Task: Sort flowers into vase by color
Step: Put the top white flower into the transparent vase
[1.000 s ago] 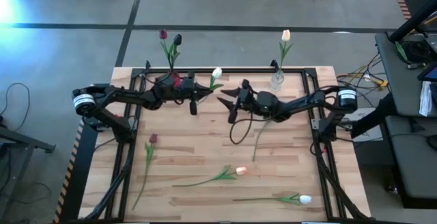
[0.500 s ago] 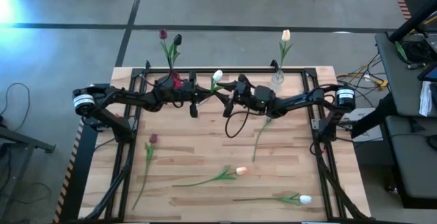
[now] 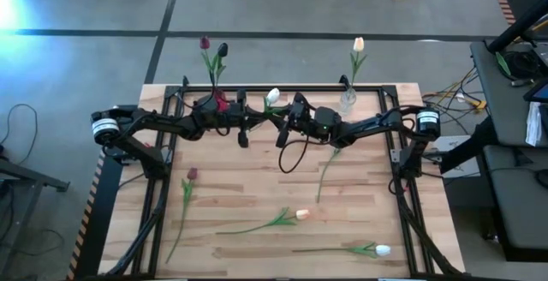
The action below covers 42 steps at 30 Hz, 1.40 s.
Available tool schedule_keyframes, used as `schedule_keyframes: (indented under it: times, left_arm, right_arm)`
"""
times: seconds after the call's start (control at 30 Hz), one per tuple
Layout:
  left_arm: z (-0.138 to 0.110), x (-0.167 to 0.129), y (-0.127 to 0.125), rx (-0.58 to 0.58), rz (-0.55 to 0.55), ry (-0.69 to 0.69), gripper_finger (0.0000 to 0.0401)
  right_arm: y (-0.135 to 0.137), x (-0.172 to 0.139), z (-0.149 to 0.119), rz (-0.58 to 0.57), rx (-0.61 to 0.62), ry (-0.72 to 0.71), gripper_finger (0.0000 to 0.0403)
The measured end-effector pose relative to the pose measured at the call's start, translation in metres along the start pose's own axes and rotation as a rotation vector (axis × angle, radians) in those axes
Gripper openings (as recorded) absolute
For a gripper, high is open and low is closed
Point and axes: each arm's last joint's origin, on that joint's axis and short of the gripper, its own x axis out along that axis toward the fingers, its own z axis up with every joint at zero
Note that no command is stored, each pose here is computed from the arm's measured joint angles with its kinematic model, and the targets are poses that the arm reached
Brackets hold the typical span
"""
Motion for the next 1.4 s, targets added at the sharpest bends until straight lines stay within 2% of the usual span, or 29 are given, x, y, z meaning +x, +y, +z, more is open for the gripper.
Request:
schedule_keyframes:
  times: [0.13,0.3,0.53,0.63,0.8,0.97,1.17,1.4]
  left_arm:
    - [0.0,0.0,0.001,-0.01,0.014,-0.001,0.0033]
    - [0.0,-0.001,0.001,-0.016,0.038,-0.001,0.0072]
    - [-0.004,0.0,0.001,-0.004,0.064,0.021,0.0137]
    - [-0.007,0.0,0.002,0.024,0.074,0.032,0.0161]
    - [-0.011,0.001,0.002,0.055,0.076,0.041,0.0184]
    - [-0.009,0.002,0.002,0.098,0.076,0.014,0.0187]
    - [-0.005,0.002,0.003,0.124,0.082,-0.023,0.0187]
    - [-0.005,0.002,0.003,0.072,0.081,-0.025,0.0187]
  right_arm:
    - [0.0,0.0,0.001,0.005,-0.033,-0.004,0.0019]
    - [-0.001,-0.002,0.009,-0.002,-0.088,-0.003,0.0015]
    - [-0.01,-0.014,0.038,-0.04,-0.139,0.039,0.0013]
    - [-0.013,-0.026,0.05,-0.093,-0.189,0.086,0.0013]
    - [-0.021,-0.058,0.08,-0.209,-0.205,0.164,0.0013]
    - [-0.028,-0.1,0.118,-0.409,-0.207,0.207,0.0013]
    - [-0.035,-0.154,0.158,-0.571,-0.11,0.151,0.0013]
    - [-0.047,-0.195,0.18,-0.656,-0.054,0.092,0.0013]
